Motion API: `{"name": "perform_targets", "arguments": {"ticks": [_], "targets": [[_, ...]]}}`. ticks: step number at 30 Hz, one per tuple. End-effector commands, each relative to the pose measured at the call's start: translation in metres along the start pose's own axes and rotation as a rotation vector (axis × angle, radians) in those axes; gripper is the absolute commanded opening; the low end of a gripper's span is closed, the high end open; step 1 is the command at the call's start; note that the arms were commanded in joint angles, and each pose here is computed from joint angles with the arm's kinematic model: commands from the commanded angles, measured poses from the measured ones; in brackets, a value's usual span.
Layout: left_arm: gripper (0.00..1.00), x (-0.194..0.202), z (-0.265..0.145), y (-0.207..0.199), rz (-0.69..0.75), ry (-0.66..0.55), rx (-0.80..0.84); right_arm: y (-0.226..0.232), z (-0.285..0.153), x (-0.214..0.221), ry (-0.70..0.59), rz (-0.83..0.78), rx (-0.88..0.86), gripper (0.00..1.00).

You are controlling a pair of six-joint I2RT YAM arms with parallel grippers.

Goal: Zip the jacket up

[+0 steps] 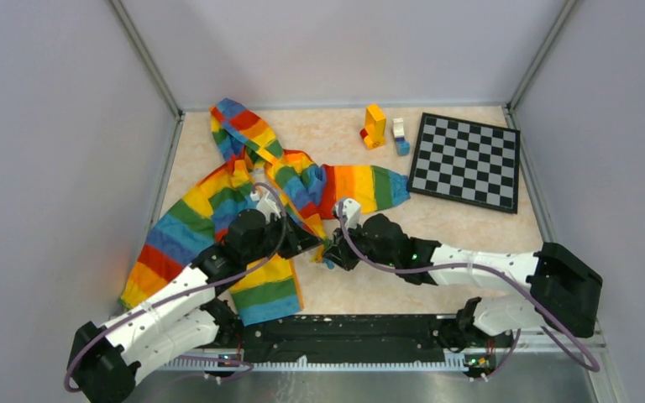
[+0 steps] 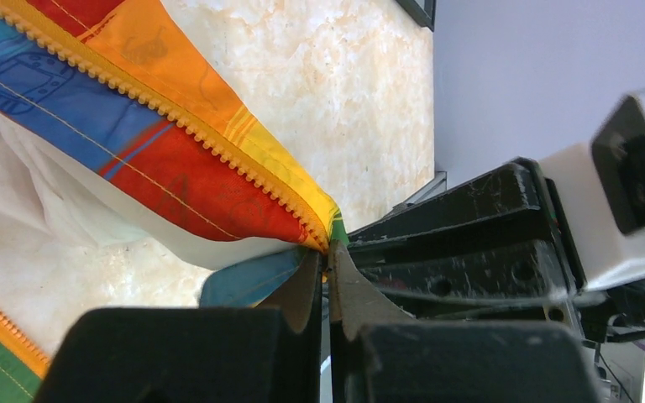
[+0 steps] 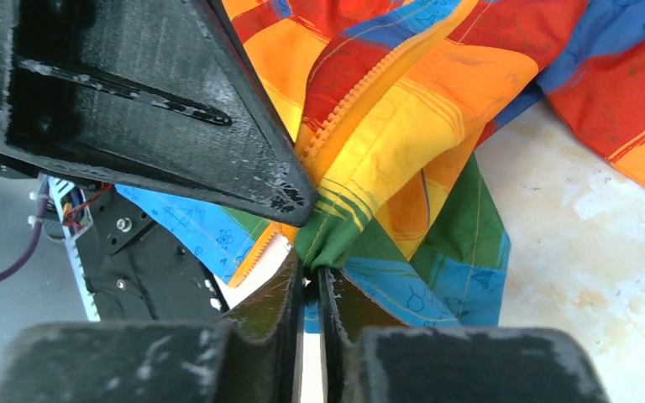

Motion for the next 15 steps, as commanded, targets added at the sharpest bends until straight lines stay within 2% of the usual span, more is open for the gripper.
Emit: {"name": "perform_targets", "arguments": {"ticks": [1, 3, 4, 7, 8, 9, 10, 12, 15], "targets": [[0.0, -0.01, -0.005, -0.021, 0.045, -0.031, 0.069, -0.005, 0.0, -0.012, -0.105, 0.027, -0.041, 0.0], [0.04, -0.012, -0.005, -0.023, 0.063, -0.036, 0.071, -0.01, -0.002, -0.011, -0.117, 0.057, -0.086, 0.0], [0.13, -0.014, -0.006, -0.023, 0.093, -0.041, 0.066, -0.013, -0.004, -0.01, -0.116, 0.068, -0.125, 0.0], [0.6, -0.02, -0.012, -0.024, 0.172, -0.04, -0.002, -0.018, -0.009, -0.011, -0.108, 0.099, -0.251, 0.0], [0.73, -0.022, -0.016, -0.026, 0.194, -0.039, -0.02, -0.019, -0.009, -0.011, -0.093, 0.104, -0.284, 0.0], [0.81, -0.024, -0.021, -0.03, 0.221, -0.04, -0.018, -0.02, -0.009, -0.011, -0.08, 0.114, -0.307, 0.0], [0.88, -0.024, -0.025, -0.033, 0.242, -0.035, -0.01, -0.021, -0.009, -0.011, -0.071, 0.126, -0.336, 0.0], [0.93, -0.02, -0.034, -0.038, 0.274, -0.015, 0.029, -0.023, -0.008, -0.012, -0.063, 0.151, -0.389, 0.0], [0.9, -0.007, -0.041, -0.043, 0.28, 0.052, 0.158, -0.022, -0.006, -0.013, -0.056, 0.169, -0.46, 0.0]]}}
Point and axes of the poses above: each gripper's point midway between its finger pads, its own z axis out along the fingers, its own y axis along the line the jaws close on, x = y × z, the point moved 7 cm from there along -z, back along the fingers, and after that the axes turned 1 degree about z, right-handed, at the moved point
